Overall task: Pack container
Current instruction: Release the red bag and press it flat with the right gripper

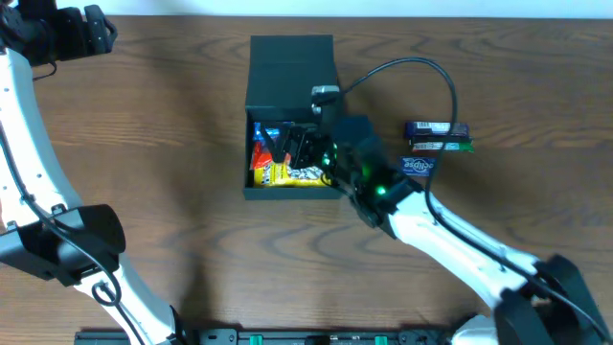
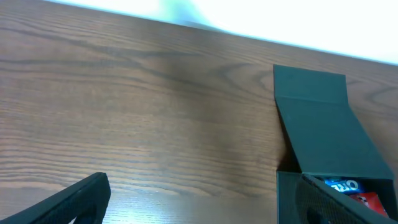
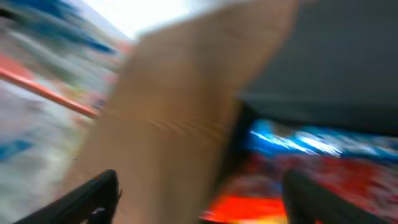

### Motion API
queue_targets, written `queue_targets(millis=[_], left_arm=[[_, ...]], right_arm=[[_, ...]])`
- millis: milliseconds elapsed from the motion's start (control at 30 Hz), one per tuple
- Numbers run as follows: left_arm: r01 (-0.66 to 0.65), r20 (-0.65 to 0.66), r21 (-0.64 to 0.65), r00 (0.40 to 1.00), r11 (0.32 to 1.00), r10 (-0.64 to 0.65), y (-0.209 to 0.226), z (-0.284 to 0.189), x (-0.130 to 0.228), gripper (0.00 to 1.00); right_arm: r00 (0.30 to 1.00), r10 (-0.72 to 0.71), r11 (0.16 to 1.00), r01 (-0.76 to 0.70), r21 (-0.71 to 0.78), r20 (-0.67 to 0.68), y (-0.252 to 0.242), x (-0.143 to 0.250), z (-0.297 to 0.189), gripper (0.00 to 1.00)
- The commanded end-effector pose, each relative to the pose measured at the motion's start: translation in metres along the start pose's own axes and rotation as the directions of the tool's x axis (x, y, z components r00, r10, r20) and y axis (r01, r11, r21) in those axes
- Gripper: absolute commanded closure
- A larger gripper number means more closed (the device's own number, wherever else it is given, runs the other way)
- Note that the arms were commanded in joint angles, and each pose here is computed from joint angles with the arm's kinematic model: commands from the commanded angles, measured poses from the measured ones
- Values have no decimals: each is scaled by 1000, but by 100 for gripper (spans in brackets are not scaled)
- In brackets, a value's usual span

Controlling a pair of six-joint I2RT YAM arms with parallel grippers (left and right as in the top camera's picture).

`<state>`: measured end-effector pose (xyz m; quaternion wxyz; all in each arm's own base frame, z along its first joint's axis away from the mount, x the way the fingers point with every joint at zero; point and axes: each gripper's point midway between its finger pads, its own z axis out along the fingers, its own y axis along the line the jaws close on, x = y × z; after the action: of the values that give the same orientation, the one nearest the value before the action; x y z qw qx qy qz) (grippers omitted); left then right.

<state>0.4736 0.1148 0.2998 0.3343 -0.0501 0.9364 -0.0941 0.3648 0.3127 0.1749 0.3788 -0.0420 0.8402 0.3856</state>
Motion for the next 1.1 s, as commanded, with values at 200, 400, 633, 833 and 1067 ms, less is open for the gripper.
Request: queue_targets(millis=[200, 400, 633, 833, 1067], left_arm=[[9, 10, 14, 1000, 1000, -9, -6, -9, 0, 4], [9, 7, 14, 1000, 1000, -9, -6, -9, 1, 5], [8, 7, 11, 1000, 1000, -8, -6, -9, 1, 4], [1, 7, 9, 1000, 1000, -1, -6, -9, 1, 5], [1, 7, 9, 1000, 1000, -1, -6, -9, 1, 4]], right_arm=[[983, -161, 974, 173, 143, -93, -69, 19, 25, 77], [941, -182, 976, 208, 64, -285, -68, 62, 29, 87], [853, -200, 946, 296, 131, -482, -80, 79, 8, 89], [825, -206, 935, 325, 144, -526, -76, 71, 0, 94], [844, -379, 899, 433, 66, -379, -28, 1, 7, 92]])
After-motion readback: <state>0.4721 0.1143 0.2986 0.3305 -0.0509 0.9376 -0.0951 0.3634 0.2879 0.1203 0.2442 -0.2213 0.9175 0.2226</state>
